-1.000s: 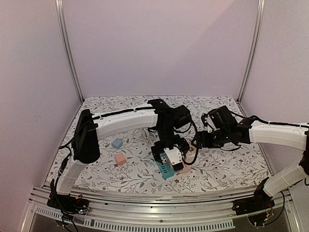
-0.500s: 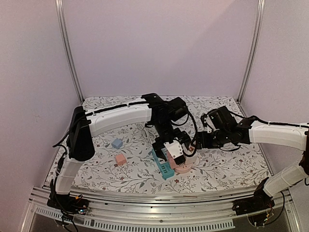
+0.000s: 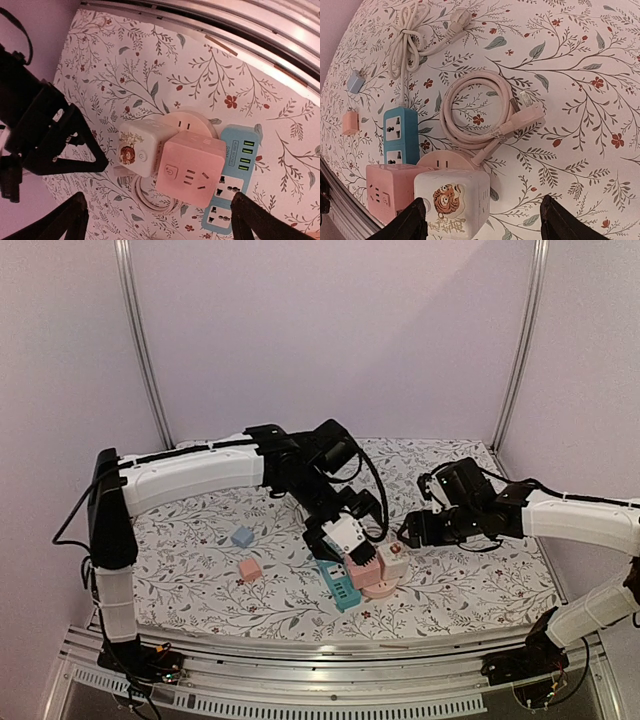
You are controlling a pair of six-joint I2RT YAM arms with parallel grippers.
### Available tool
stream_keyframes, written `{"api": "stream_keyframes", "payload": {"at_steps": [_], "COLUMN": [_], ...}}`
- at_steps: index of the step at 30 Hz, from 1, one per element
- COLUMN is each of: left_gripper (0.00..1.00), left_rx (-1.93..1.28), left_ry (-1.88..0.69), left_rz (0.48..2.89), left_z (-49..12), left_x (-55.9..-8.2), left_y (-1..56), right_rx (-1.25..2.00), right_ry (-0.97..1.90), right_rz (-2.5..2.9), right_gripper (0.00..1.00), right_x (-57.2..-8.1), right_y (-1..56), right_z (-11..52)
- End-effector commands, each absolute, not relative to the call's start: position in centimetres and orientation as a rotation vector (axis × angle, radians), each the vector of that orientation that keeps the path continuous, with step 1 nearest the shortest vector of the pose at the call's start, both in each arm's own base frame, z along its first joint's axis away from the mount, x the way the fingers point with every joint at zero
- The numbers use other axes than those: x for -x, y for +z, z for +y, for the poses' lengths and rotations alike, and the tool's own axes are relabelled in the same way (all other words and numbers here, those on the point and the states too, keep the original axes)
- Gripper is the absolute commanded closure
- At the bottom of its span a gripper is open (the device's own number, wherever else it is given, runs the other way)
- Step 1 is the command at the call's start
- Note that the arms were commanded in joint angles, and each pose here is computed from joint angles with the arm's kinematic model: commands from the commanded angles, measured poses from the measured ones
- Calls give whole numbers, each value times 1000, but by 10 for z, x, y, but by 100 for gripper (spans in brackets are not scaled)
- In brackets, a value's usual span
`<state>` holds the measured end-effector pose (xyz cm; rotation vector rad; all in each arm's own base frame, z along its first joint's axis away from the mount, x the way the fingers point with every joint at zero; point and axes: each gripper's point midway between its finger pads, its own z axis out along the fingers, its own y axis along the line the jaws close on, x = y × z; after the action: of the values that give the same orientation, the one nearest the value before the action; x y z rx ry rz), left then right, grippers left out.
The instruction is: Insert the plug
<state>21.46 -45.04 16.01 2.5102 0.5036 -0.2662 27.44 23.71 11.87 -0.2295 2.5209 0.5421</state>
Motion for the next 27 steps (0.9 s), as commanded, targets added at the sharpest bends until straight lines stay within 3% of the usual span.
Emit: {"api": "stream_keyframes", "payload": {"at_steps": [1, 12, 17, 21, 27], "left_gripper": [1, 1, 1, 1, 1], "left_rx": [-2170, -1489, -1249, -1059, -831], "left_ry": [-268, -209, -89, -136, -245], "left_rz": [650, 1170, 1441, 1614, 1773], "left_z": [-471, -436, -404, -375, -338], "left_x": [-228, -274, -312, -336, -331], "left_y": [213, 274, 264, 254, 234], "right_rx": [259, 291, 377, 490, 667], "right_ry": [493, 479, 506, 518, 516], "right_rz": [2482, 2433, 2422, 2434, 2485], "right_gripper": [23, 24, 28, 34, 43], "right_x": [-276, -274, -265, -252, -225], "right_y": [133, 162, 177, 182, 176], "right_z": [232, 236, 259, 285, 316]}}
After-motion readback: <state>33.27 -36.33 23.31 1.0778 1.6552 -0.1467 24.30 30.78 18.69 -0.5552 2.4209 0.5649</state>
